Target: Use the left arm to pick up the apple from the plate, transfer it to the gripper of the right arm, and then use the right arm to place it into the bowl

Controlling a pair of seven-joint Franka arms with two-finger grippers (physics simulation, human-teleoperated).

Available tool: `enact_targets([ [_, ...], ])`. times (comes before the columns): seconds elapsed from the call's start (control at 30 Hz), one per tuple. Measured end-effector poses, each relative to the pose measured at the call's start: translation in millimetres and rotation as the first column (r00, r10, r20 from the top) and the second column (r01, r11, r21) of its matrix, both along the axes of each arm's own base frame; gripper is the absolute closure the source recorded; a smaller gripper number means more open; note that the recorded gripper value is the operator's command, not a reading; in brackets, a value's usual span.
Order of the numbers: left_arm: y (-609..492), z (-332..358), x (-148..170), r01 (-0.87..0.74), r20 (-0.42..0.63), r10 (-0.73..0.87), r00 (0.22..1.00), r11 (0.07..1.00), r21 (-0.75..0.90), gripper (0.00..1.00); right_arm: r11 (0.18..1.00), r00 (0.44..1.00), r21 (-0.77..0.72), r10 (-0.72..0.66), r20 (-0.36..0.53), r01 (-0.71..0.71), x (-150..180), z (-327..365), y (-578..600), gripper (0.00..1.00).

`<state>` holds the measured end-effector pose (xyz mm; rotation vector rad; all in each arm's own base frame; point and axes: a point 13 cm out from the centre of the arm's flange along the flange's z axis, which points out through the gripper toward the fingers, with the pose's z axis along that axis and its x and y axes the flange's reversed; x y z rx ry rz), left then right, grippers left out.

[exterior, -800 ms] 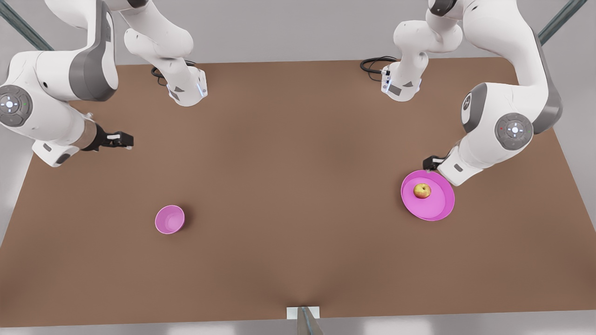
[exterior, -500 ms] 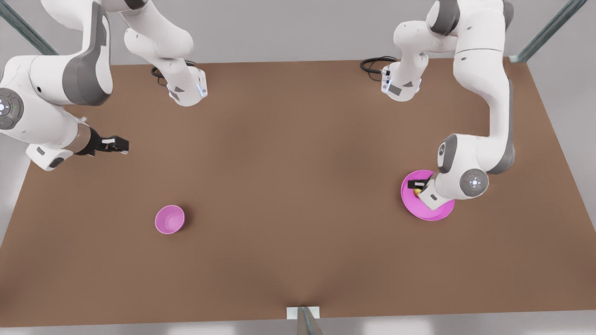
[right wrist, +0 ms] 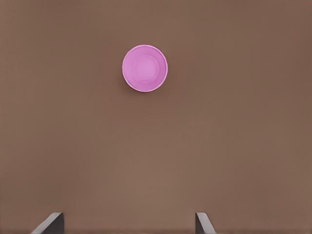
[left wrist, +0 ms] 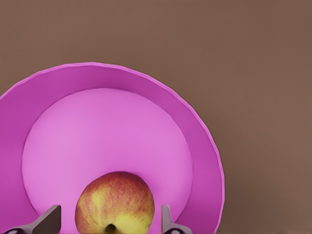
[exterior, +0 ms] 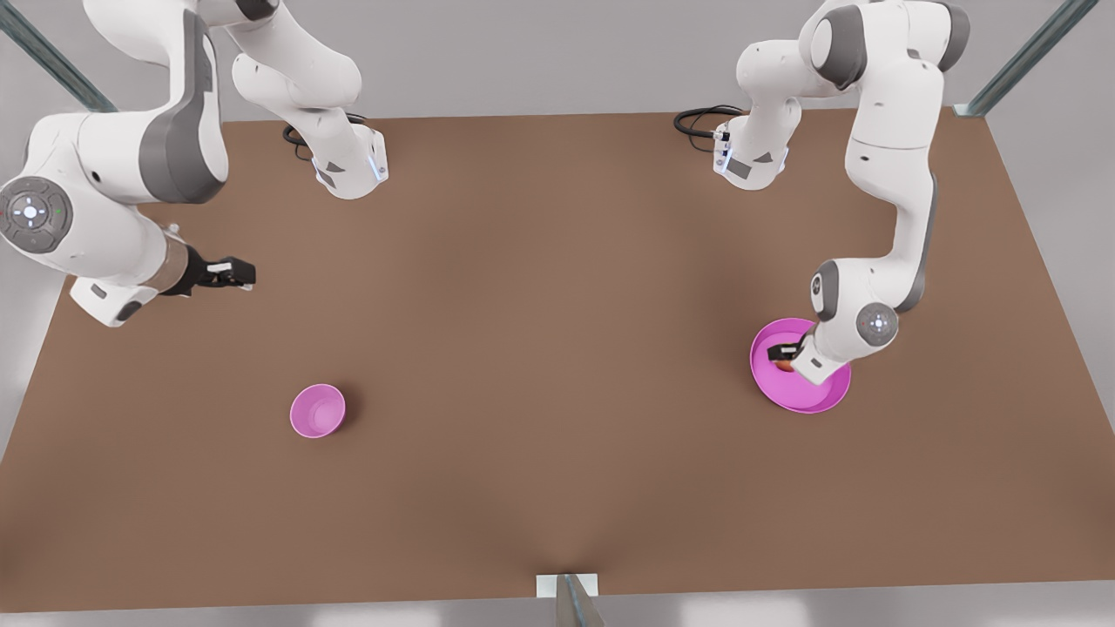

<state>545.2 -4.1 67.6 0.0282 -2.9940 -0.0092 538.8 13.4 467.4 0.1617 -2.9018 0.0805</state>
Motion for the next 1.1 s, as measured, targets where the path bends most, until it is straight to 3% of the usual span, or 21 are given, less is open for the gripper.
enact_targets([
  [0.5,0,-28,-19,0.032,0.013,-0.032,0.999,0.999,-0.003,0.00,1.000,1.000,0.002,0.014,-0.008,-0.014,2,-6,3,0.00],
  [0.87,5,-32,-15,0.041,0.021,-0.041,0.999,0.999,0.000,0.00,1.000,1.000,-0.014,0.020,-0.017,-0.021,3,-10,1,0.00],
  [0.97,6,-34,-14,0.043,0.027,-0.043,0.999,0.999,0.001,0.06,1.000,1.000,-0.015,0.021,-0.018,-0.021,3,-10,1,0.00],
  [1.1,8,-38,-15,0.038,0.027,-0.038,0.999,0.999,0.000,0.06,1.000,0.999,-0.017,0.022,-0.024,-0.023,4,-13,1,0.00],
])
